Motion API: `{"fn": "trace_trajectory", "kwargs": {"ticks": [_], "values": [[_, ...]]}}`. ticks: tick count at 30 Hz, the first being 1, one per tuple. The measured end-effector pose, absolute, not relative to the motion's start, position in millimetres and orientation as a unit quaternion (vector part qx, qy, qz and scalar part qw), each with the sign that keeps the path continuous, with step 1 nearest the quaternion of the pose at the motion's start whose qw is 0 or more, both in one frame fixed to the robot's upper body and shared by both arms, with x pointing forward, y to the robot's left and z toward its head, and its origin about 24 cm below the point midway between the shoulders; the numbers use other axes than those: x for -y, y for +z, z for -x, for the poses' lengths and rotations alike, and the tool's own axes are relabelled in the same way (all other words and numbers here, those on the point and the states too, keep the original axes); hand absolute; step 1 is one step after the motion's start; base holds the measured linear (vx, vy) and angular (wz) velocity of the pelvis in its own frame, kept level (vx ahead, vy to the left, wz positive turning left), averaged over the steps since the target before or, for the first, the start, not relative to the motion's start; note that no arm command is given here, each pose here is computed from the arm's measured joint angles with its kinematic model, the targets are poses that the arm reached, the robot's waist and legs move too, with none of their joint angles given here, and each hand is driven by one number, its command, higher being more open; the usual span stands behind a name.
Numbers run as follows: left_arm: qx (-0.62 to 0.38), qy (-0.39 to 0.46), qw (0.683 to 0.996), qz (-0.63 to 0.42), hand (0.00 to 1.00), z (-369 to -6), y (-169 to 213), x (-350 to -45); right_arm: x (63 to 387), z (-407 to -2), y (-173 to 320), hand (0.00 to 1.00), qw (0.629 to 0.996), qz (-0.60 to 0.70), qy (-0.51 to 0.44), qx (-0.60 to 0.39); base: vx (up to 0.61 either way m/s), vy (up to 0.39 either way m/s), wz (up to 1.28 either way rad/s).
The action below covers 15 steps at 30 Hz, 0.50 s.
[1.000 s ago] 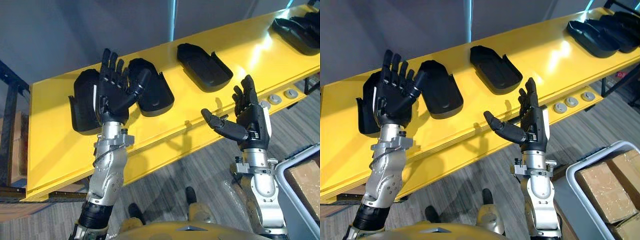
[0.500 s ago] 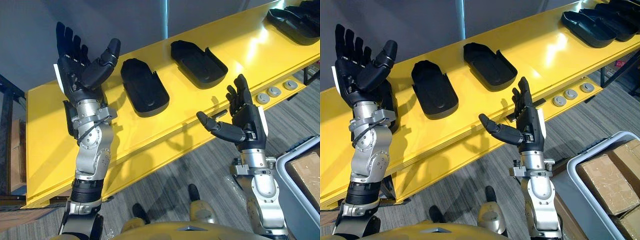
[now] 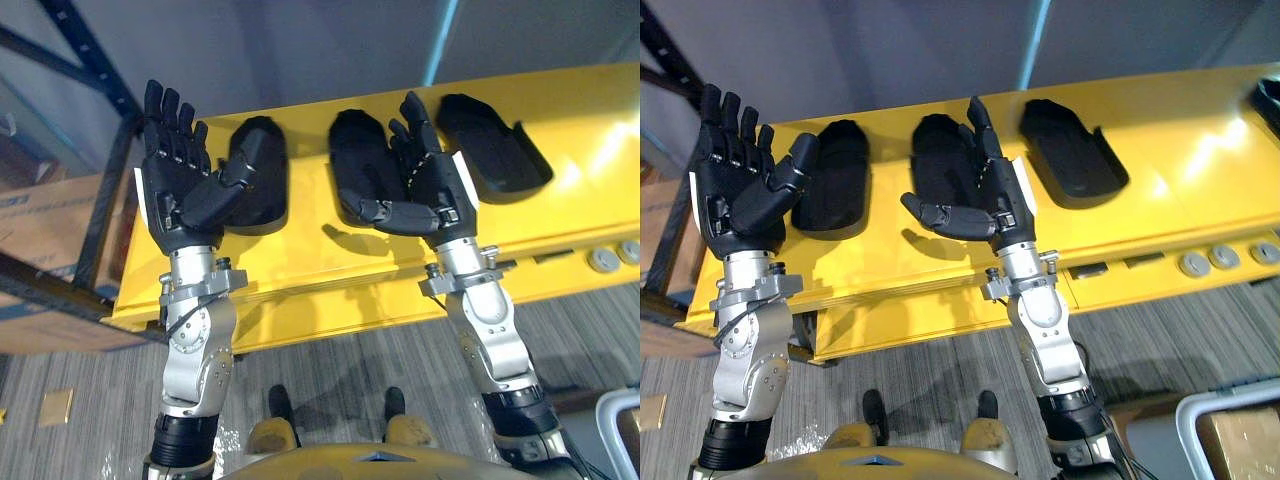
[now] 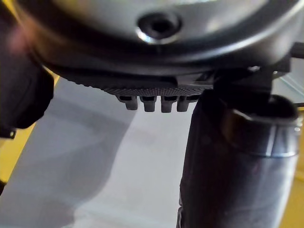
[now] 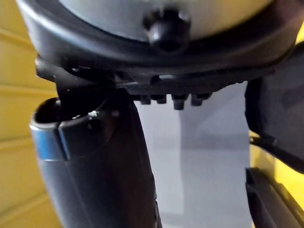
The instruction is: Walk over and take three plastic housings, then place them on the shelf
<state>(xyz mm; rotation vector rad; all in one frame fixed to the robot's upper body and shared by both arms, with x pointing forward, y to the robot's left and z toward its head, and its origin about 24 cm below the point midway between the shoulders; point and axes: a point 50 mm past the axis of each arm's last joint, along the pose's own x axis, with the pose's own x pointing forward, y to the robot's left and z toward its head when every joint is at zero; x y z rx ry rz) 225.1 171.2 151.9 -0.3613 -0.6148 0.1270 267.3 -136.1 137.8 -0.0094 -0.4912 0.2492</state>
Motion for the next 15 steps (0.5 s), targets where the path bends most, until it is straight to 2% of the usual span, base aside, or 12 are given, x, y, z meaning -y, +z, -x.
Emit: {"fn": "trace_trajectory", "kwargs": {"ticks": [9, 15], "values": [[0.288, -0.003, 0.946, 0.15, 1.0, -209, 138, -169, 134, -309, 151, 1.0, 0.969, 0.032, 0.041, 0.241, -0.04, 0.008, 0.28], [0.295, -0.017, 0.938, 0.179, 1.0, -208, 139, -171, 146, -341, 171, 1.0, 0.972, 0.037, -0.033, 0.228, -0.07, 0.004, 0.24]]}}
